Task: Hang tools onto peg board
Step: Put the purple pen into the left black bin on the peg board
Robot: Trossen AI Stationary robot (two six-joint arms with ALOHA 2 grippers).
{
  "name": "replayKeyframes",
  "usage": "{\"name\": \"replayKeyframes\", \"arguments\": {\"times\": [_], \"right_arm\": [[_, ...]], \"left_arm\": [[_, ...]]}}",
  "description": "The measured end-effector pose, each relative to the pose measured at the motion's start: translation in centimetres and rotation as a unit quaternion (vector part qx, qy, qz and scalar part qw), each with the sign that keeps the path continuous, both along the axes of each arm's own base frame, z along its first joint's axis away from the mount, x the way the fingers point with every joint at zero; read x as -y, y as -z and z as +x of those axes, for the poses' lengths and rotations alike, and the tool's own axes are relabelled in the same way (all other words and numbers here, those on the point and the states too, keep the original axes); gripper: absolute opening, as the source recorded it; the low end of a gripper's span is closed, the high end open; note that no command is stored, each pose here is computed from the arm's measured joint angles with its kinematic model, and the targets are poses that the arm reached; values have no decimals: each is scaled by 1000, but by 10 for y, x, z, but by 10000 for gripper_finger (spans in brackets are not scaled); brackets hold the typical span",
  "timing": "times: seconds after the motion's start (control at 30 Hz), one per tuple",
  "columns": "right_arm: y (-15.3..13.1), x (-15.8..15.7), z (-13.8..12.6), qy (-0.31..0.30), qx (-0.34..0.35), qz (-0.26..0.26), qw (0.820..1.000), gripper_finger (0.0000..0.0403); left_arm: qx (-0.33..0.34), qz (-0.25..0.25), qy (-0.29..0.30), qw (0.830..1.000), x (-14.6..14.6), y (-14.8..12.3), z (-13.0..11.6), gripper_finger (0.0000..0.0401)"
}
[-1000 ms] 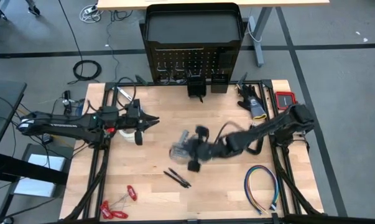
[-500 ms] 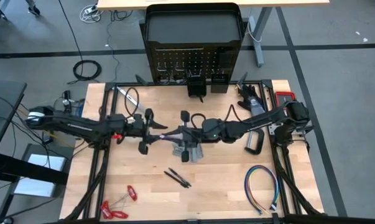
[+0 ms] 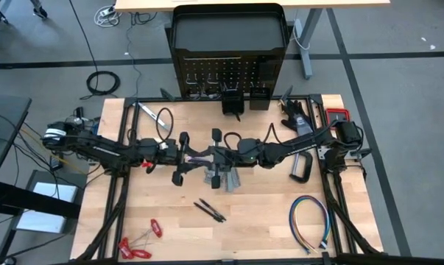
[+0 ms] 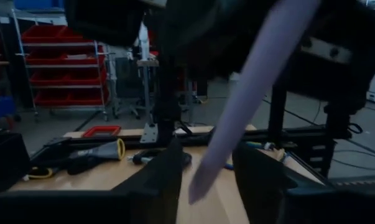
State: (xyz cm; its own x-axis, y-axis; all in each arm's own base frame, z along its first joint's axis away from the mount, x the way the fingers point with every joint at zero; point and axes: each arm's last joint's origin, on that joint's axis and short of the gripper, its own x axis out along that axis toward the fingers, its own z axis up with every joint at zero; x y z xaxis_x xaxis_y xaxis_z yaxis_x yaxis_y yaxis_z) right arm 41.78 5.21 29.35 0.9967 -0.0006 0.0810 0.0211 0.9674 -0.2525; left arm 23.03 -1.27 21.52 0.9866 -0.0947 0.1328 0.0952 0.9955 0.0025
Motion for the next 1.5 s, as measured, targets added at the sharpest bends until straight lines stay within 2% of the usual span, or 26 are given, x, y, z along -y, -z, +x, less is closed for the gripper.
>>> {"name": "replayKeyframes", "arguments": {"times": [0.23, 0.43, 0.53, 0.63, 0.73, 0.83, 0.97, 1.1, 1.27, 1.3, 1.4, 1.5], "right_arm": [[-1, 1, 0, 17, 3, 8, 1000, 49], [0, 3, 0, 71, 0, 22, 997, 82], [-1, -4, -4, 102, -8, 9, 995, 112], [-15, -16, -13, 137, 6, -12, 990, 146], [-22, -26, -22, 194, -1, -30, 981, 179], [-23, -32, -31, 242, -34, -38, 969, 207], [-21, -34, -34, 255, -47, 6, 966, 226], [1, -27, -29, 260, -104, 14, 960, 230], [21, -16, -20, 274, -115, 35, 954, 227], [23, -13, -18, 277, -113, 39, 954, 227], [26, -4, -11, 279, -91, 61, 954, 227], [36, 10, 1, 268, -75, 66, 958, 227]], "left_arm": [[3, 4, 0, 1000, 0, -1, 0, 33], [-4, -3, -23, 1000, -1, -2, -1, 31], [-31, 10, -71, 997, -4, -1, -5, 31], [-60, 28, -130, 989, -8, 0, -10, 31], [-85, 48, -200, 975, -11, -1, -16, 31], [-123, 85, -273, 951, -12, 2, -22, 31], [-167, 139, -360, 907, -11, 8, -26, 31], [-205, 181, -407, 872, -10, 10, -25, 31], [-258, 219, -451, 826, -10, 9, -24, 31], [-263, 224, -454, 821, -10, 8, -23, 31], [-265, 226, -449, 823, -8, 6, -21, 31], [-251, 217, -422, 843, -4, 2, -18, 33]]}}
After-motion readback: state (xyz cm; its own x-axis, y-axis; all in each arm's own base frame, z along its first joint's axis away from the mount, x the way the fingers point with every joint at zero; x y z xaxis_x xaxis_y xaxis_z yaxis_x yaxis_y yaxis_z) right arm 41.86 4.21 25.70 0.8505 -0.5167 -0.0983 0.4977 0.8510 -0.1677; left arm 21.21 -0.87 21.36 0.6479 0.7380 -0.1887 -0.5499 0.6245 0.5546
